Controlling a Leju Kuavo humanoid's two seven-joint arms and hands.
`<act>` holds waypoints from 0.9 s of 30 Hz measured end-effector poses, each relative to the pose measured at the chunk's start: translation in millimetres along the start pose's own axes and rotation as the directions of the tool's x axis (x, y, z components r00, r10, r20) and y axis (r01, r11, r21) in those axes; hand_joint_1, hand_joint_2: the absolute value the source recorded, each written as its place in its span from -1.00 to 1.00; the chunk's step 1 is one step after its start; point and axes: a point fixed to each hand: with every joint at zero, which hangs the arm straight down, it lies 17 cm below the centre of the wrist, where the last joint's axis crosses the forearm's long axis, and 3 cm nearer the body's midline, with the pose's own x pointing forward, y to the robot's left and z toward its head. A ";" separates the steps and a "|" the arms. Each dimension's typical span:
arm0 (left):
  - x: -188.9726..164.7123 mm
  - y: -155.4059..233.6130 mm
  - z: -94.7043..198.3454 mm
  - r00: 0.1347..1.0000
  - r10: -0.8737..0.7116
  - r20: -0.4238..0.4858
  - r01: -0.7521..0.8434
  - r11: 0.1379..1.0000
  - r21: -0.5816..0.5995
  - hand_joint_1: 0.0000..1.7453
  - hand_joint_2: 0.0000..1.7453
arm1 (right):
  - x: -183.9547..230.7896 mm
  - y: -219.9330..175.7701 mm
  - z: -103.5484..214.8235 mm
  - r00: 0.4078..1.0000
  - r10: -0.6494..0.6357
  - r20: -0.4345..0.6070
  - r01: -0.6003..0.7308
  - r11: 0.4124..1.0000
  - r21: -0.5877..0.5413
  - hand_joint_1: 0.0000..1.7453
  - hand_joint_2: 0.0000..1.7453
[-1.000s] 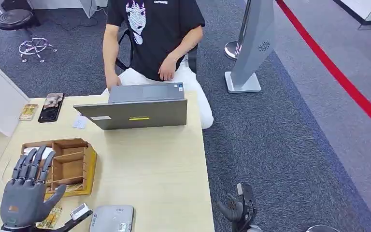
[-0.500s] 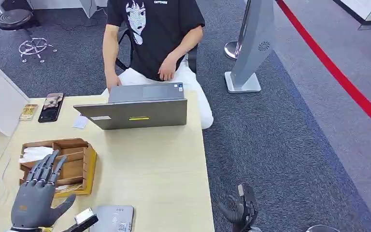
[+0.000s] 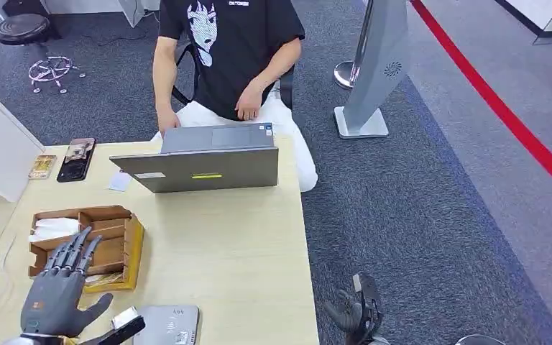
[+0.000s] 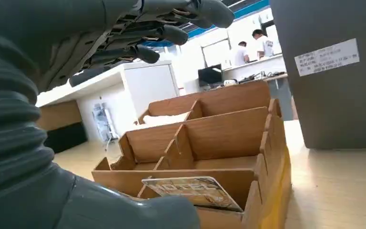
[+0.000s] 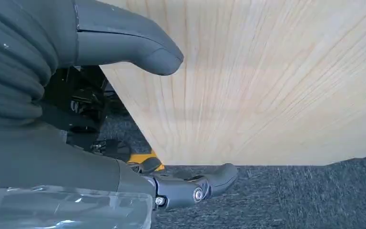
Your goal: Pass the card to the sensor for recognition and then transmit it.
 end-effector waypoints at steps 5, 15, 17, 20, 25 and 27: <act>-10.6 -12.2 -1.5 0.999 -0.028 -0.014 0.028 0.999 -0.037 -1.00 1.00 | 0.1 1.4 0.0 1.000 -0.001 -0.002 0.001 1.000 0.007 -1.00 1.00; -22.8 -28.3 1.0 0.998 -0.058 -0.034 0.056 0.995 -0.079 -1.00 1.00 | 0.5 3.3 -0.1 1.000 0.012 -0.001 -0.012 1.000 0.016 -1.00 1.00; -23.5 -29.1 1.2 0.997 -0.064 -0.033 0.062 0.995 -0.080 -1.00 1.00 | 0.5 3.3 -0.1 1.000 0.012 -0.001 -0.012 1.000 0.016 -1.00 1.00; -23.9 -28.8 0.6 0.997 -0.071 -0.031 0.069 0.995 -0.078 -0.94 1.00 | 0.0 3.3 -0.1 1.000 0.012 -0.004 -0.012 1.000 0.016 -1.00 1.00; -24.1 -28.7 -0.7 0.997 -0.072 -0.030 0.070 0.995 -0.075 1.00 1.00 | -0.4 3.3 -0.1 1.000 0.012 -0.007 -0.012 1.000 0.016 -1.00 1.00; -24.2 -28.5 -0.7 0.997 -0.070 -0.031 0.068 0.995 -0.075 1.00 1.00 | -0.4 3.3 -0.1 1.000 0.012 -0.007 -0.011 1.000 0.016 -1.00 1.00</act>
